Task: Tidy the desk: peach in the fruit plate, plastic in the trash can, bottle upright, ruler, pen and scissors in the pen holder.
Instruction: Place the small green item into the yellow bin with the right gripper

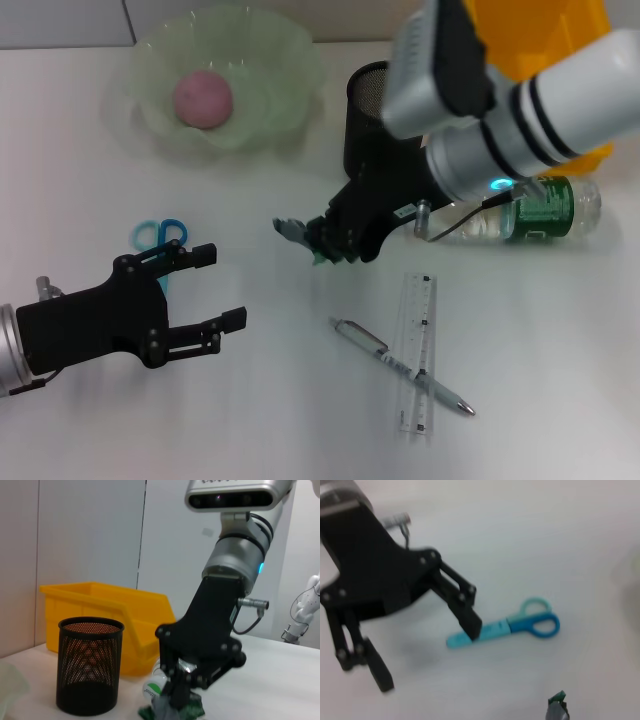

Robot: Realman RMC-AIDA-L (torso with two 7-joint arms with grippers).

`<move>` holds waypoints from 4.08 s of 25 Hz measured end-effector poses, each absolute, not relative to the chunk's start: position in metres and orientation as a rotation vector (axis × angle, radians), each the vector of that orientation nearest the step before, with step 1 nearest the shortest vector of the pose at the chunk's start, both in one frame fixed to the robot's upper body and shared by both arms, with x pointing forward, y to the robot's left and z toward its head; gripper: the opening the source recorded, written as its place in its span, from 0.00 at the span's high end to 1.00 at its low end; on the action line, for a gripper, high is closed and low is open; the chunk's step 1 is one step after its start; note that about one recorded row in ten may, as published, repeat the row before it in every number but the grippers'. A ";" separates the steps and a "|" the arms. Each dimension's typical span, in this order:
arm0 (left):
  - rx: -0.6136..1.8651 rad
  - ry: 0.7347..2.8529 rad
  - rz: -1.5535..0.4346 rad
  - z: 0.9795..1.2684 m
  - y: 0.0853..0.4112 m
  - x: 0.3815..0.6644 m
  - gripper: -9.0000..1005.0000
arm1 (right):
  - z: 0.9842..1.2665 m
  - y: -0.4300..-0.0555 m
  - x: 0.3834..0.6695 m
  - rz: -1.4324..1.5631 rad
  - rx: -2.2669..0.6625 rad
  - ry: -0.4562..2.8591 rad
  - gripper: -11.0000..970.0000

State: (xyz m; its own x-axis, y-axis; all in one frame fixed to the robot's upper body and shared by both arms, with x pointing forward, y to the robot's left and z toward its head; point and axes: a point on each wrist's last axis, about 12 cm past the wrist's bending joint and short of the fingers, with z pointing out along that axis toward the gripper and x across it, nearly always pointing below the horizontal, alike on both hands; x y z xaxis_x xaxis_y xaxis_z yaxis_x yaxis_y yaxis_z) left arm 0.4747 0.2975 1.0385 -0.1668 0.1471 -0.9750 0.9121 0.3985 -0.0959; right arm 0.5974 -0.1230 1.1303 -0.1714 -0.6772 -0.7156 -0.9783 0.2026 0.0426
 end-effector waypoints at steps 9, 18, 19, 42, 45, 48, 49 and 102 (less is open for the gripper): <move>0.959 1.599 -0.910 1.039 0.296 0.475 0.16 | 1.118 -0.157 0.582 0.854 -1.346 1.747 0.97; 0.954 1.602 -0.916 1.038 0.295 0.475 0.16 | 1.081 -0.183 0.559 0.915 -1.128 1.568 0.97; 0.953 1.602 -0.917 1.038 0.295 0.475 0.16 | 1.077 -0.185 0.556 0.914 -1.104 1.551 0.97; 0.957 1.592 -0.924 1.039 0.294 0.474 0.16 | 1.049 -0.199 0.528 0.858 -0.926 1.404 0.97; 0.957 1.592 -0.924 1.039 0.294 0.474 0.16 | 1.049 -0.199 0.527 0.860 -0.925 1.401 0.97; 0.957 1.592 -0.923 1.039 0.294 0.474 0.16 | 1.050 -0.199 0.527 0.862 -0.924 1.399 0.97; 0.957 1.592 -0.923 1.039 0.294 0.474 0.16 | 1.050 -0.199 0.527 0.862 -0.924 1.399 0.97; 0.963 1.587 -0.924 1.041 0.292 0.478 0.16 | 1.044 -0.272 0.563 0.342 -0.183 1.496 0.97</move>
